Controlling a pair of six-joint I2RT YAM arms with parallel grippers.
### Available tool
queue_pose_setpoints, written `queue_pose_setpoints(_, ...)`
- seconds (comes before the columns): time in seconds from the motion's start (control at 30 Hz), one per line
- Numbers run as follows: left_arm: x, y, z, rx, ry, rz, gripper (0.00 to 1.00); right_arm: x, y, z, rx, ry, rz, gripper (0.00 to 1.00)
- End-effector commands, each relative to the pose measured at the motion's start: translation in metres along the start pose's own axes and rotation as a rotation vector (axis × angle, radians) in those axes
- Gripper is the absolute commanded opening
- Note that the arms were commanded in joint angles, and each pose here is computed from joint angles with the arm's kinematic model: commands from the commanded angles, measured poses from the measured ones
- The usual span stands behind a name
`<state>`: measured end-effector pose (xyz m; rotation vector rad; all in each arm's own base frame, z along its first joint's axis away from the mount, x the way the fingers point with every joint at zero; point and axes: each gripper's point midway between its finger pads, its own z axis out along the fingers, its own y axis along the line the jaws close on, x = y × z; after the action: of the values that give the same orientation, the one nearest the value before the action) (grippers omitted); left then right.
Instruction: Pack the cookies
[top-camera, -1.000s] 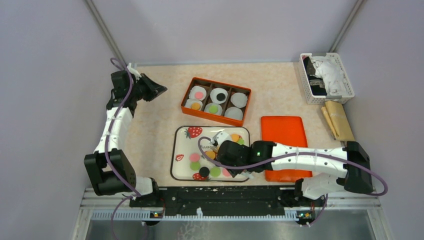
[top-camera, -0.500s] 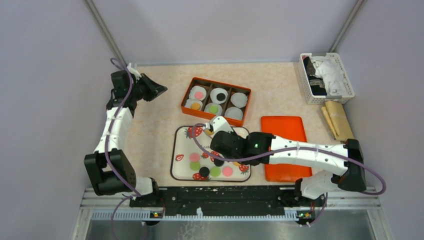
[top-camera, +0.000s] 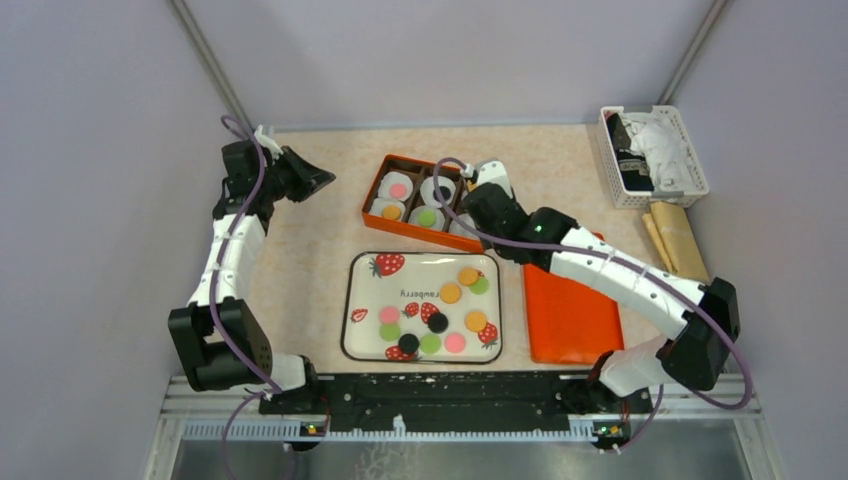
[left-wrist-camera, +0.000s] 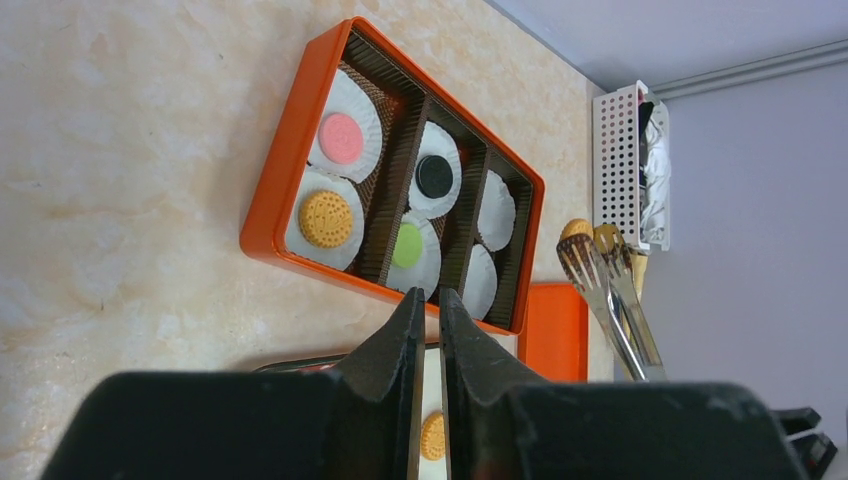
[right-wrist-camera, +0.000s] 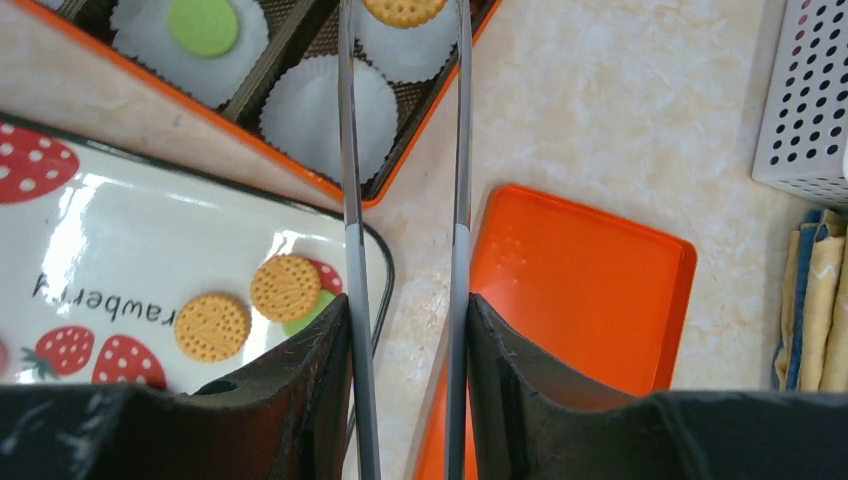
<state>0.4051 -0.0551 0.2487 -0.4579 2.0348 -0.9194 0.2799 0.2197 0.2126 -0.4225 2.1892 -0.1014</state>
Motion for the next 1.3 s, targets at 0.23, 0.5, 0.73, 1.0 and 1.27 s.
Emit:
queue_pose_setpoints(0.23, -0.010, -0.008, -0.002, 0.035, -0.028, 0.033, 0.16, -0.024, -0.004, 0.066, -0.002, -0.011, 0.043, 0.19)
queue_pose_setpoints(0.5, -0.009, -0.004, 0.001, 0.023, -0.025, 0.035, 0.16, -0.010, -0.010, 0.086, 0.019, 0.011, 0.045, 0.20)
queue_pose_setpoints(0.73, -0.008, -0.005, 0.001, 0.033, -0.018, 0.027, 0.16, -0.017, -0.013, 0.086, 0.034, -0.009, 0.030, 0.42)
queue_pose_setpoints(1.0, -0.009, -0.008, -0.002, 0.038, -0.023, 0.038, 0.17, -0.018, -0.013, 0.087, 0.038, -0.010, 0.037, 0.43)
queue_pose_setpoints(1.27, -0.011, -0.009, -0.003, 0.036, -0.032, 0.045, 0.17, -0.022, 0.003, 0.051, -0.110, -0.034, 0.068, 0.42)
